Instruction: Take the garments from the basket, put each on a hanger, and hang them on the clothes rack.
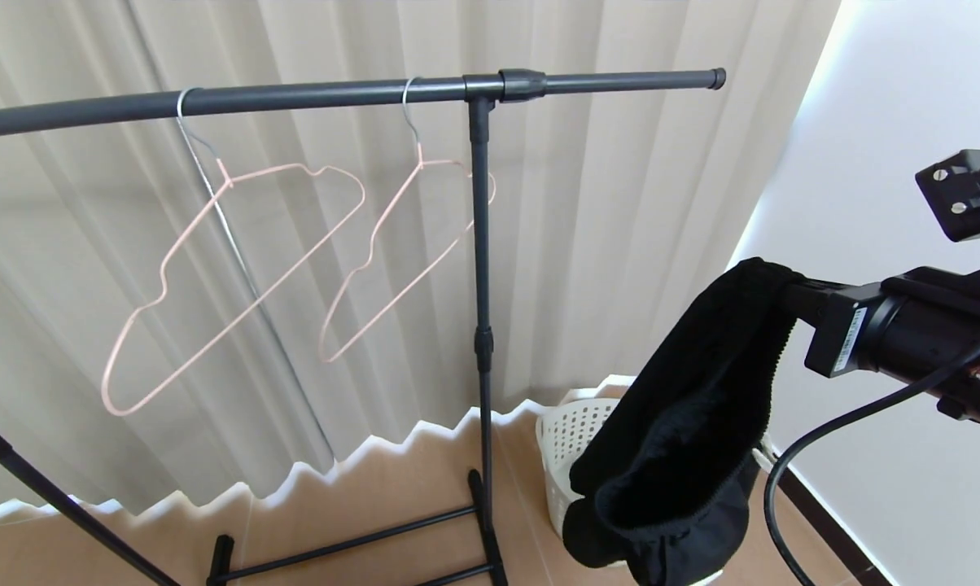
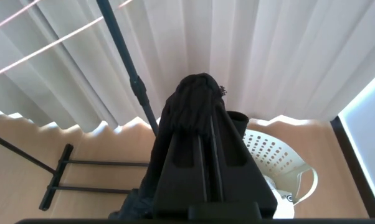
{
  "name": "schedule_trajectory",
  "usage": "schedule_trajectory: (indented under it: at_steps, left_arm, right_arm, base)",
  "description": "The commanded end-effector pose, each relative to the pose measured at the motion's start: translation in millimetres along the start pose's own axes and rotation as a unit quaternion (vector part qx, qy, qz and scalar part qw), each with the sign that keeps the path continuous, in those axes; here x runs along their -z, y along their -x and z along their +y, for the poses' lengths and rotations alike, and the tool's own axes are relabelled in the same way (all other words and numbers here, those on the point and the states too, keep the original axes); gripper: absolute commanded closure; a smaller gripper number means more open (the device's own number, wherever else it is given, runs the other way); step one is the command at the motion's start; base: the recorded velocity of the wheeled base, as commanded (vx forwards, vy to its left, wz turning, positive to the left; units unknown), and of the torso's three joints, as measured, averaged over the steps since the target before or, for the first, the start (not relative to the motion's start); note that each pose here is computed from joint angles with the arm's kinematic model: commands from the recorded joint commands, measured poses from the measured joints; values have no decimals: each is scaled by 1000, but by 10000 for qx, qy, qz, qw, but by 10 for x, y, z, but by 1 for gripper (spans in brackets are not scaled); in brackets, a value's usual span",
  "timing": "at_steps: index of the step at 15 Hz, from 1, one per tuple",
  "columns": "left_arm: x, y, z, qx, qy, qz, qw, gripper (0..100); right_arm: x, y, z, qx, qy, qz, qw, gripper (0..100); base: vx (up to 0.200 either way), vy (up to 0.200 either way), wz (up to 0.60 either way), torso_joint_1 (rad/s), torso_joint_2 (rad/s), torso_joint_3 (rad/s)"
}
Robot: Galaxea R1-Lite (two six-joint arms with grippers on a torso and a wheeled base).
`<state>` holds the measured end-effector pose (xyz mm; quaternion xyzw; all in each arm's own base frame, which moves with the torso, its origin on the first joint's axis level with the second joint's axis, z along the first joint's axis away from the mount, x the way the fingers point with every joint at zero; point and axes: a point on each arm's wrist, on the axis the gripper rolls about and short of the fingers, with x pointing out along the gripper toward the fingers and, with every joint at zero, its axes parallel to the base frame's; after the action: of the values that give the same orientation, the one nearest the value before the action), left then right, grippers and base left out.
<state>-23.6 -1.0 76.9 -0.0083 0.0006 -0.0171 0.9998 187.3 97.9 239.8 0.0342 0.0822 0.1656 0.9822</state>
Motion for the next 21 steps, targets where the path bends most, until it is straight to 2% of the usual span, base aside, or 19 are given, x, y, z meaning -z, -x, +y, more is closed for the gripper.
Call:
schedule_trajectory:
  at_steps: [1, 10, 12, 16, 19, 21]
  left_arm:
    - [0, -1, 0, -3, 2, 3, 10000, 0]
    - [0, -1, 0, -3, 2, 3, 10000, 0]
    - [0, -1, 0, -10, 2, 3, 10000, 0]
    - [6, -3, 1, -33, -29, 11, 10000, 0]
    - [6, -3, 1, -33, -29, 11, 10000, 0]
    - [6, -3, 1, -33, -29, 11, 10000, 0]
  right_arm:
    - [13, -3, 0, 0, 33, 19, 10000, 100]
    - [21, 15, 7, -38, 44, 23, 10000, 100]
    - [10, 59, -1, -51, 196, -29, 9998, 100]
    - [18, 76, -2, -59, 243, -29, 9997, 100]
    - [53, 105, -10, -78, 570, 8, 9983, 100]
    - [64, 101, -12, -100, 573, 33, 9983, 100]
  base:
    - [0, 0, 0, 222, -559, -246]
    - [0, 0, 0, 223, -523, -291]
    - [0, 0, 0, 166, -376, -212]
    - [0, 0, 0, 166, -366, -203]
    - [0, 0, 0, 144, -321, -175]
    - [0, 0, 0, 18, -35, -23]
